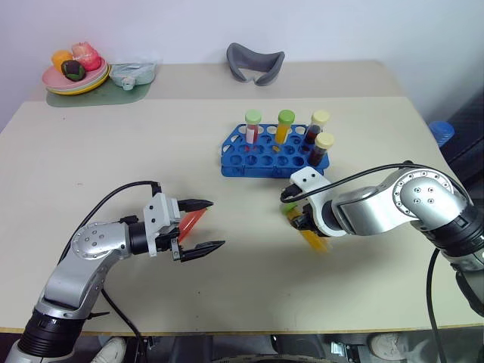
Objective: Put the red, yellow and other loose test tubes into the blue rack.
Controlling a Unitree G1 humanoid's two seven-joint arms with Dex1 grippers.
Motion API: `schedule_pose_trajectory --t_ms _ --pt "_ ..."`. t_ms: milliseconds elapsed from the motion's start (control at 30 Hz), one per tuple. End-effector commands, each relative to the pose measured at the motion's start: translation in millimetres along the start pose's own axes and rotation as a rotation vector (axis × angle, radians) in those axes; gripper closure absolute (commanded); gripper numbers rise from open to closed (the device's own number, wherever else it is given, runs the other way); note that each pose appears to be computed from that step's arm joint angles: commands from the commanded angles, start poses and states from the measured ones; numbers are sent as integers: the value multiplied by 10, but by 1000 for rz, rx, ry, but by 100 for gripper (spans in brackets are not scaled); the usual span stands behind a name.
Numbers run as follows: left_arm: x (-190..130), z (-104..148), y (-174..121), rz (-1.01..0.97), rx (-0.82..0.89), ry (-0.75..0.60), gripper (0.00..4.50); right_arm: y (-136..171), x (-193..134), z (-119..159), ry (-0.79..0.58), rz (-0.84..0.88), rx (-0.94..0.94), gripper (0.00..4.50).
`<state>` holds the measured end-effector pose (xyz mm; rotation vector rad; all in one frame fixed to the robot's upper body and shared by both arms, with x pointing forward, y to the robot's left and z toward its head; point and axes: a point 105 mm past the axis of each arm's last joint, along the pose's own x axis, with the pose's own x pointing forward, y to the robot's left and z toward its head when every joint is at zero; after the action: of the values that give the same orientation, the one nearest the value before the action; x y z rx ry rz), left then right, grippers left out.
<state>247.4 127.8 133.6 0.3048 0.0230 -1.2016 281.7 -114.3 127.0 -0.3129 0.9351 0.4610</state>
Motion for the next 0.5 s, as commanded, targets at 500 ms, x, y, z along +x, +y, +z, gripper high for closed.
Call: schedule_pose_trajectory --t_ms 500 --pt "43 105 390 318 -76 -217 0 -214 -612 1190 -1226 -202 59 371"
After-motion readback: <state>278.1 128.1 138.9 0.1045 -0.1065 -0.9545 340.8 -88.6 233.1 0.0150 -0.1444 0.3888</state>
